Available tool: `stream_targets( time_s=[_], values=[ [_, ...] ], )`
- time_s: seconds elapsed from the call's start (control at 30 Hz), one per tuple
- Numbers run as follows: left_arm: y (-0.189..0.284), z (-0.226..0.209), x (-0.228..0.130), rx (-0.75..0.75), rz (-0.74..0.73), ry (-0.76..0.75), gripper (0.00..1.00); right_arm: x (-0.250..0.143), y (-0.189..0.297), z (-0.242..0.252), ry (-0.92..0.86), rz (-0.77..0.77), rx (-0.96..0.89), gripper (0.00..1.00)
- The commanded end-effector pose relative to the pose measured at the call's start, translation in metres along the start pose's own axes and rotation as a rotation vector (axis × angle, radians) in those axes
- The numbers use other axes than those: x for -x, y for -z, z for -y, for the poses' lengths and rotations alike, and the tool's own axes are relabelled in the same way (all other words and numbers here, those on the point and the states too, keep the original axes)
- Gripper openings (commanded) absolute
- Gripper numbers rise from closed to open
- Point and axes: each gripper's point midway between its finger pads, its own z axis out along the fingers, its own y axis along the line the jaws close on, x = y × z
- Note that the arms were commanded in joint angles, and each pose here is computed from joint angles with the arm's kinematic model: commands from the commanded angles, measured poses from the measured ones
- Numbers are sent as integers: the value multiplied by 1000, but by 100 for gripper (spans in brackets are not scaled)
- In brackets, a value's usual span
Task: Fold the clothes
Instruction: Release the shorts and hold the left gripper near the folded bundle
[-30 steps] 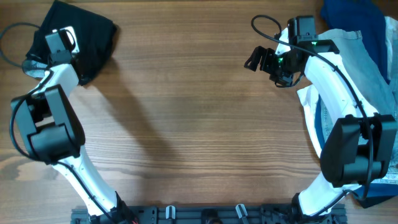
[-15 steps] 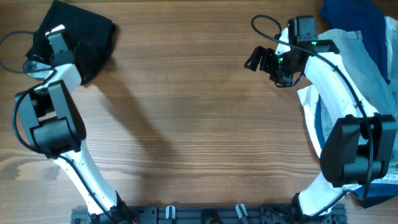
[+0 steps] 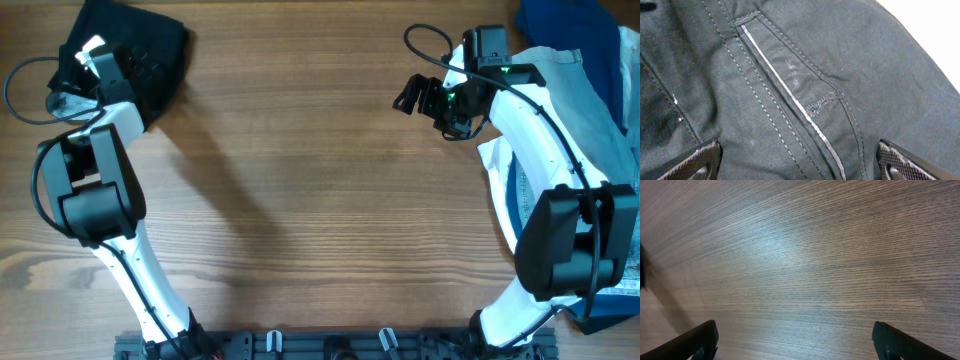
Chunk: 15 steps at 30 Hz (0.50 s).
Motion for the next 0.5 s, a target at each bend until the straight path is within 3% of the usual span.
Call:
stream_targets(
  time_s=[0.0, 0.23, 0.47],
  values=[
    [-13, -12, -49, 40, -90, 61, 100, 6, 6, -5, 15, 27, 1, 99],
    [-8, 2, -33, -3, -79, 69, 100, 9, 6, -4, 19, 39, -9, 100],
    [51, 38, 33, -89, -35, 72, 100, 39, 32, -5, 137, 176, -84, 100]
  ],
)
